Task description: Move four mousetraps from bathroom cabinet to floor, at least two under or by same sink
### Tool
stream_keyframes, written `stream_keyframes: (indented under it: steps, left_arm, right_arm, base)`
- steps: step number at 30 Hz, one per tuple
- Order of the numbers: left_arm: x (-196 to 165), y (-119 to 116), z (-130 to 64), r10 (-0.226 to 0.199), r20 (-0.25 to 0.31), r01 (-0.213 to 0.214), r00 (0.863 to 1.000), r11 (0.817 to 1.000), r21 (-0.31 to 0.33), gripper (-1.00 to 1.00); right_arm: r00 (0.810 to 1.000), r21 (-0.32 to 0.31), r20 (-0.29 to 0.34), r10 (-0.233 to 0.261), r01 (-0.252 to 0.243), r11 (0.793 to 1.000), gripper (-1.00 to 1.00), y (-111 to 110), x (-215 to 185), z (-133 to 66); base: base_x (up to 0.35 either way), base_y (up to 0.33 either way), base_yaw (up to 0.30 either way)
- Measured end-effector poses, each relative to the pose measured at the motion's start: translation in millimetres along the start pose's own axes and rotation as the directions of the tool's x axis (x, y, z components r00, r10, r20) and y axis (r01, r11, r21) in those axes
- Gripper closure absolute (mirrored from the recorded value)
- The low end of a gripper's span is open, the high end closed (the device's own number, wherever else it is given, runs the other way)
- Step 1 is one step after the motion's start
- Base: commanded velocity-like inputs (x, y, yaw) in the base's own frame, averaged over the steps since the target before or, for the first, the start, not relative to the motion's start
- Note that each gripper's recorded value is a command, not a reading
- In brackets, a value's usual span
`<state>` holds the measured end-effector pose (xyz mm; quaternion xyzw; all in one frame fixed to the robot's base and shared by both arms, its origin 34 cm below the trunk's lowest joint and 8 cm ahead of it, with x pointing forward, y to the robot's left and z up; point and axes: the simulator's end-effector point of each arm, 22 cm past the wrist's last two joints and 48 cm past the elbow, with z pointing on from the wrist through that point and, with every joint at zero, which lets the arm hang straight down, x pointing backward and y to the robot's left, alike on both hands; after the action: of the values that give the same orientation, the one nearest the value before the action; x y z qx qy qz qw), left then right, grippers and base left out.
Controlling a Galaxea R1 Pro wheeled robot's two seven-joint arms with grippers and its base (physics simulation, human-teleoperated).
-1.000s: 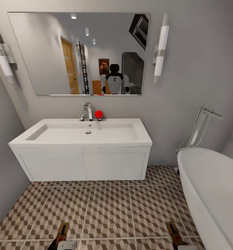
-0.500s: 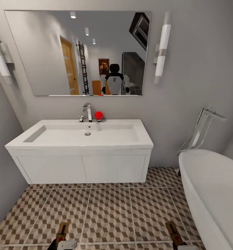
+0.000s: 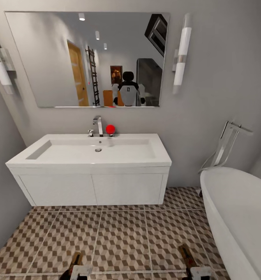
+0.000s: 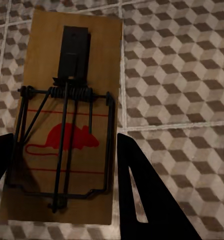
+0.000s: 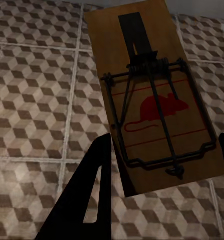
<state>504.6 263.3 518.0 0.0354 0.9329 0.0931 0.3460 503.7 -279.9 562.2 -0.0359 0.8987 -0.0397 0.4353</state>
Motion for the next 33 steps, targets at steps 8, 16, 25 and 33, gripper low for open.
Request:
stream_keyframes:
  steps: [8, 16, 25, 33]
  left_arm:
    - [-69.4, 14.4, 14.8, -0.216, -0.056, 0.217, 0.975, 0.976, 0.017, 1.00]
    - [-103.3, 82.3, 19.1, -0.295, -0.072, 0.292, 0.953, 0.955, -0.038, 1.00]
    - [-138.1, 101.1, 15.8, -0.288, -0.001, 0.288, 0.958, 0.957, -0.024, 1.00]
    - [-174.1, 91.0, 8.0, -0.288, 0.061, 0.287, 0.956, 0.958, 0.024, 1.00]
  right_arm:
    - [1.000, -0.006, 0.021, 0.010, -0.010, 1.000, 1.00, 32.9, -118.7, 41.8]
    - [0.999, -0.022, 0.031, 0.014, -0.013, 1.000, 1.00, 52.8, -188.6, 65.9]
    - [1.000, -0.011, 0.016, 0.007, -0.007, 1.000, 1.00, 46.2, -188.6, 70.4]
    - [0.999, -0.016, 0.047, 0.015, -0.014, 1.000, 1.00, 48.3, -202.9, 68.7]
  base:
    - [0.000, 0.000, 0.000]
    - [0.000, 0.000, 0.000]
    - [0.000, 0.000, 0.000]
    - [0.000, 0.000, 0.000]
